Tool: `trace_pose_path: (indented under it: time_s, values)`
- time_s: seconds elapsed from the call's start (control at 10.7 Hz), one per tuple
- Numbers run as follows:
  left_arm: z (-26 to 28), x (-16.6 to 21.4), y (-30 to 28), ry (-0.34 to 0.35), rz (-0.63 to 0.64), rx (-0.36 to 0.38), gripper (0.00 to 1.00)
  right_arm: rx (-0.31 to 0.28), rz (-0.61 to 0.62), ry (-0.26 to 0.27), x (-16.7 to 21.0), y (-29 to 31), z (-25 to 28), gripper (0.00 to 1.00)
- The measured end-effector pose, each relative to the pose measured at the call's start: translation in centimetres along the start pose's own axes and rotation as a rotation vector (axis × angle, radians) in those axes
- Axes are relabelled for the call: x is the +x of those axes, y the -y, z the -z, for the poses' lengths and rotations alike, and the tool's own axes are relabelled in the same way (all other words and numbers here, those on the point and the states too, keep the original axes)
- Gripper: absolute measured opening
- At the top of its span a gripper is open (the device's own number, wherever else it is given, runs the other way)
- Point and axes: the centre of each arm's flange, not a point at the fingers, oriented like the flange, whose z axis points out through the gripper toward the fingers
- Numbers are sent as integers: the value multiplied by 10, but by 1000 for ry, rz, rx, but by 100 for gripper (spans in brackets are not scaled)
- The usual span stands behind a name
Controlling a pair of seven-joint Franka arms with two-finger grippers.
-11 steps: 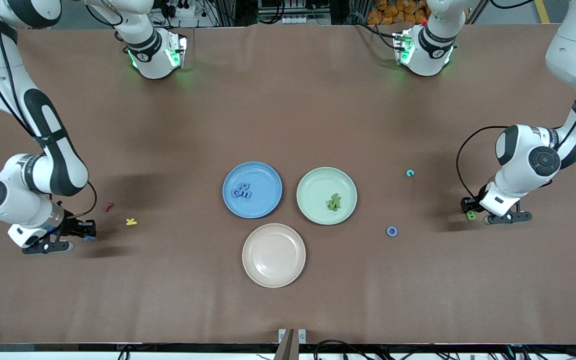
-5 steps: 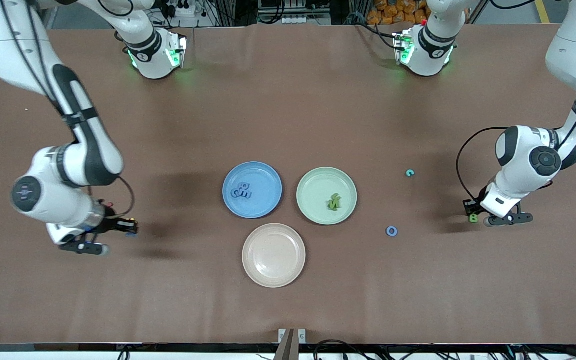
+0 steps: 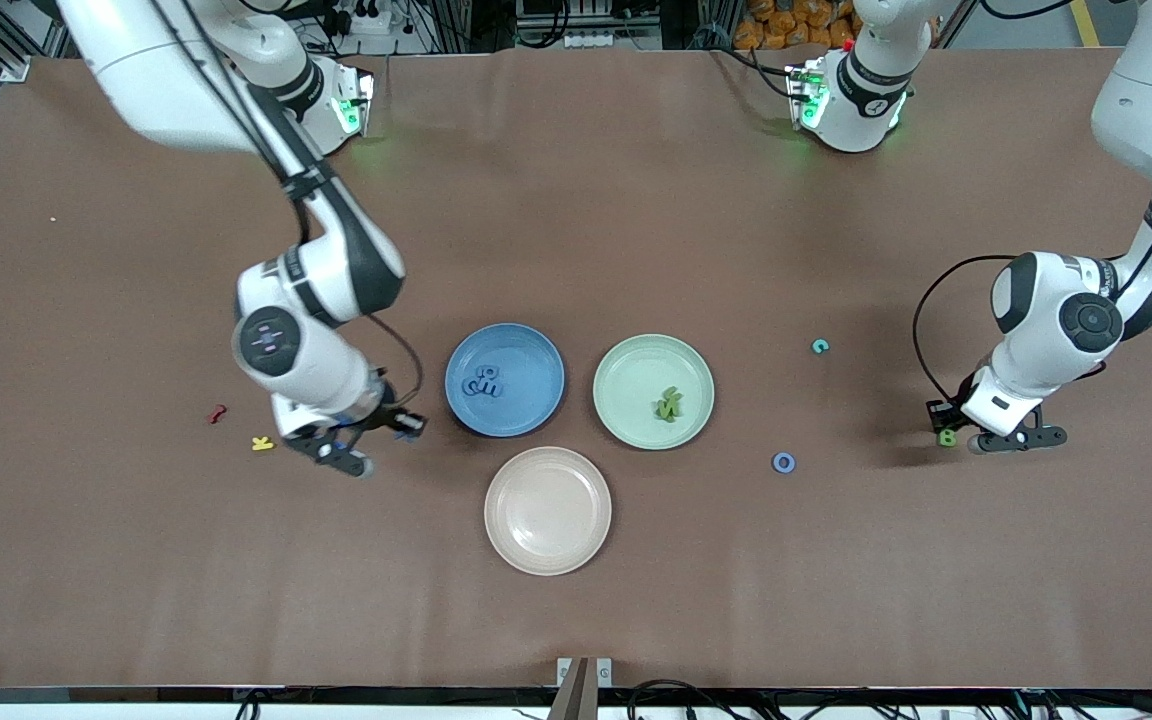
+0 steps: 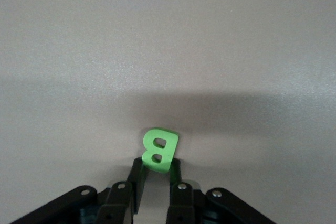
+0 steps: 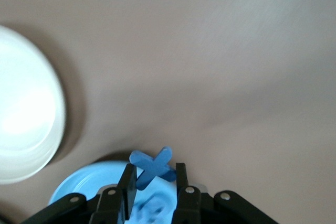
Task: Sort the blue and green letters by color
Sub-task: 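Drop the X on blue with the right gripper while the left gripper lifts B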
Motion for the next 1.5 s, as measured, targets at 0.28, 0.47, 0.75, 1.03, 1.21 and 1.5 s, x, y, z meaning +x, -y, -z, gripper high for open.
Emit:
trace_pose_path:
  time_s: [0.28, 0.47, 0.75, 1.03, 1.21, 1.5]
  values:
    - [0, 3, 0, -14, 1, -6, 23, -9, -48, 15, -80, 63, -10, 34]
    - [0, 5, -1, -18, 1, -7, 23, -26, -60, 26, -112, 80, -19, 34]
    - [6, 12, -7, -24, 5, -4, 23, -80, -82, 46, -104, 68, -20, 63]
    - [27, 18, -44, -10, 56, -1, 23, -101, -130, 41, -71, 44, 33, 100]
    - [52, 19, -91, 19, 120, -16, 23, -92, -113, 14, -50, 17, 112, 100]
    - [98, 7, -200, 73, 244, -51, 23, -77, 10, -38, -38, -37, 230, 100]
